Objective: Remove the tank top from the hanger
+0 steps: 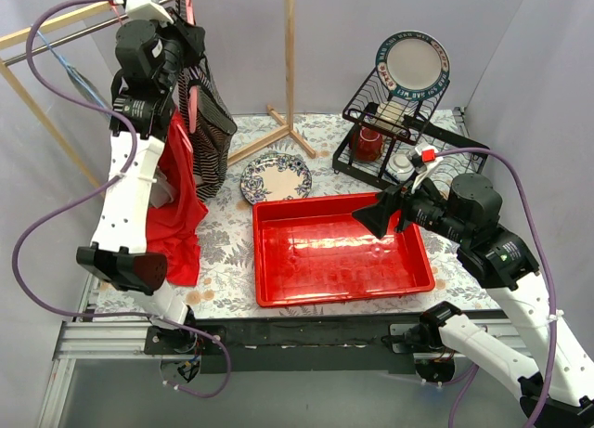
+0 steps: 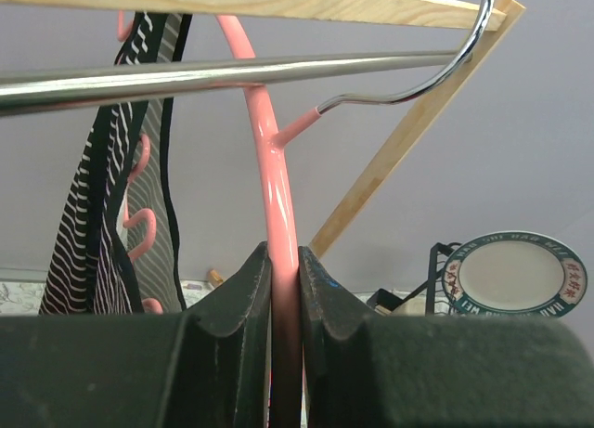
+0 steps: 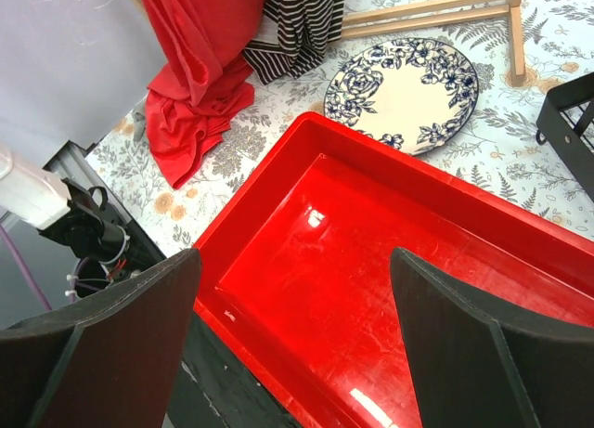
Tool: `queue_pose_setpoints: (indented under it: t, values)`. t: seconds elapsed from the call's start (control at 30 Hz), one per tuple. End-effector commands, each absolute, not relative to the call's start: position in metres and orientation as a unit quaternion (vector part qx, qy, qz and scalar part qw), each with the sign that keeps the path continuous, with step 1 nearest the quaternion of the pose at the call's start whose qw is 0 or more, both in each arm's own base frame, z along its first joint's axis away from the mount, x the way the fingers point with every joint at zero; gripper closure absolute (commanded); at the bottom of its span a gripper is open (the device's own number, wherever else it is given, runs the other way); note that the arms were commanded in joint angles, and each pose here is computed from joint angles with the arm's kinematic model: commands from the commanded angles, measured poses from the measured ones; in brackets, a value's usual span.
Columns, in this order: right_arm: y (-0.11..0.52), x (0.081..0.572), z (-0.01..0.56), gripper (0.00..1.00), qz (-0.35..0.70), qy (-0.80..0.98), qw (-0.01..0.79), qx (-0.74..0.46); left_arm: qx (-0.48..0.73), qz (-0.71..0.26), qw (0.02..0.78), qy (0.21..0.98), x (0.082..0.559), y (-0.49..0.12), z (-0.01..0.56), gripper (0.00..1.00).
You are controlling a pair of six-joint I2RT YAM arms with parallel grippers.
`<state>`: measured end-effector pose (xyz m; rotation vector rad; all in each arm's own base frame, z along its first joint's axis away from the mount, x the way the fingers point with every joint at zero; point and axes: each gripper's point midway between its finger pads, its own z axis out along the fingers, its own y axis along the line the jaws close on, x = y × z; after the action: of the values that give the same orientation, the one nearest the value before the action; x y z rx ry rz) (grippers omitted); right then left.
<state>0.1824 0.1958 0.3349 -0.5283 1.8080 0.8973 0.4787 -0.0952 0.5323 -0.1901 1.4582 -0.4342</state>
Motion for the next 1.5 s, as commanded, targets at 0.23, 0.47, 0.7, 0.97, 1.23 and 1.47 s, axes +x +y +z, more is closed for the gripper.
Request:
queue_pose_setpoints:
  t: [0.23, 0.47, 0.7, 0.97, 1.23, 1.47]
  values:
    - [0.2, 0.182, 0.354, 0.09, 0.386, 0.729, 0.519, -0.222, -0.095, -0.214, 0.767, 0.597, 0.42, -0.082, 0.589, 1.0]
    - [0.199, 0.179, 0.354, 0.1, 0.39, 0.728, 0.519, -0.219, -0.103, -0.201, 0.762, 0.607, 0.425, -0.078, 0.584, 1.0]
    - [0.206, 0.184, 0.359, 0.1, 0.397, 0.726, 0.514, -0.225, -0.1, -0.2, 0.747, 0.626, 0.432, -0.082, 0.568, 1.0]
    - [0.215, 0.189, 0.362, 0.1, 0.411, 0.721, 0.507, -0.231, -0.097, -0.208, 0.738, 0.635, 0.423, -0.084, 0.559, 1.0]
    - [0.216, 0.19, 0.364, 0.1, 0.413, 0.719, 0.508, -0.231, -0.065, -0.23, 0.713, 0.66, 0.419, -0.099, 0.543, 1.0]
    - [0.219, 0.192, 0.375, 0.1, 0.419, 0.71, 0.516, -0.232, -0.013, -0.277, 0.677, 0.682, 0.388, -0.121, 0.538, 1.0]
